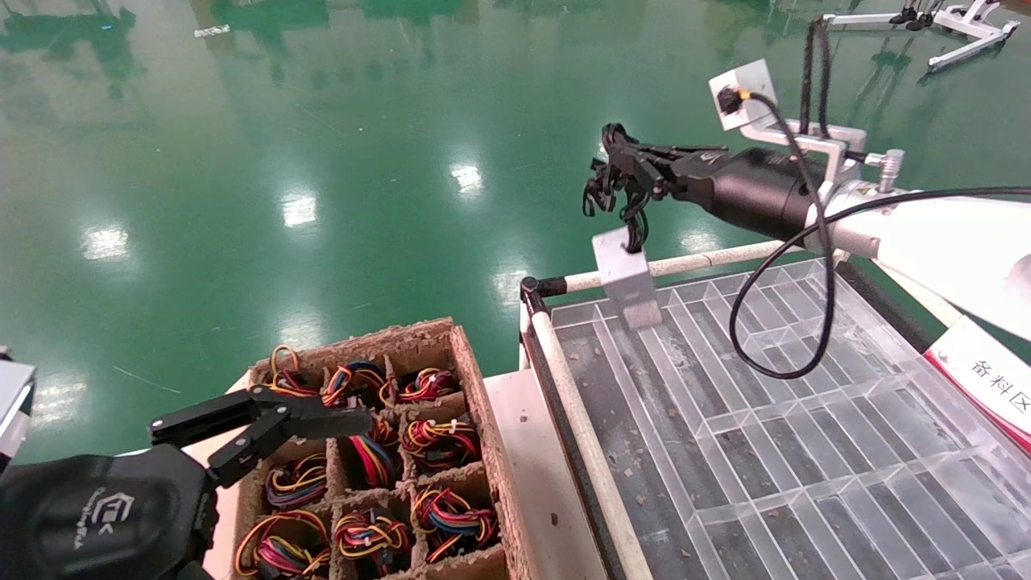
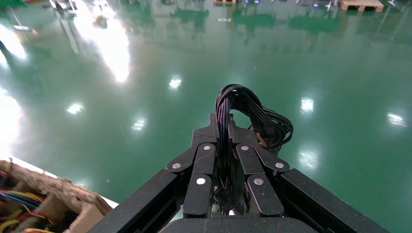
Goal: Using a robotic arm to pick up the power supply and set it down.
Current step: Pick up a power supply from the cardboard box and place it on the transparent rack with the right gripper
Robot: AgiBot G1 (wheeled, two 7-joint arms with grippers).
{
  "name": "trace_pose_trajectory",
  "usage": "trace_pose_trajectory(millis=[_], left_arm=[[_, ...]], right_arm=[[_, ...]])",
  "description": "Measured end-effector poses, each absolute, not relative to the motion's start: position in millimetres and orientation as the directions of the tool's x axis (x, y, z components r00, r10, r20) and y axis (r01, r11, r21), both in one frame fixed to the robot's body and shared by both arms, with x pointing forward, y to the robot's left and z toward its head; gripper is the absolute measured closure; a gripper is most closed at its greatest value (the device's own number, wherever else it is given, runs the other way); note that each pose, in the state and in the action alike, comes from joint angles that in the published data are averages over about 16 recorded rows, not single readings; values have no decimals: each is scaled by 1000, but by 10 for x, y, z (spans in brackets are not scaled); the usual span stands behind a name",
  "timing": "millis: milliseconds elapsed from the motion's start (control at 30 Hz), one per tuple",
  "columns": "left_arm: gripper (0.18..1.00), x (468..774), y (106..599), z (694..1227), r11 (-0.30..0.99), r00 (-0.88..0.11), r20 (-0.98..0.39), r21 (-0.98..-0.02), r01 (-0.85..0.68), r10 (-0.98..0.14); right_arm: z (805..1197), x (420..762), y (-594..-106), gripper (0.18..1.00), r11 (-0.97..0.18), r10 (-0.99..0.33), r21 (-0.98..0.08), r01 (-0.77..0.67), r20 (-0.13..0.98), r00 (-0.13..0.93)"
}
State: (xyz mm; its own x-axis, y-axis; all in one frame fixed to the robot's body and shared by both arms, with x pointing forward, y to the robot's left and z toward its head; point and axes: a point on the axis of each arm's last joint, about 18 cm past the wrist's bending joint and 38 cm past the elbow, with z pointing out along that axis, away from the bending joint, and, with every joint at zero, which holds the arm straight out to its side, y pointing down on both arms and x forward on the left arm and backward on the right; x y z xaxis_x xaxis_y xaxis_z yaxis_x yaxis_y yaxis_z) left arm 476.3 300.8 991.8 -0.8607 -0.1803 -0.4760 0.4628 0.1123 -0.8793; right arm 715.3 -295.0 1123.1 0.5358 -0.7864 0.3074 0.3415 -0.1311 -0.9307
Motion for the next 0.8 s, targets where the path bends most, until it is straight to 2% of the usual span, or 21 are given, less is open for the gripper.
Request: trace_pose_trajectory(millis=[300, 800], left_arm=[[184, 4763, 3008, 9918, 112, -861, -476, -879, 463, -180], [184, 4763, 3008, 9918, 112, -861, -476, -879, 463, -180]], right_arm=[[11152, 7268, -2737, 974, -156, -785, -933, 323, 316, 533], [10952, 7414, -2509, 974, -134, -795, -950, 281, 272, 542]])
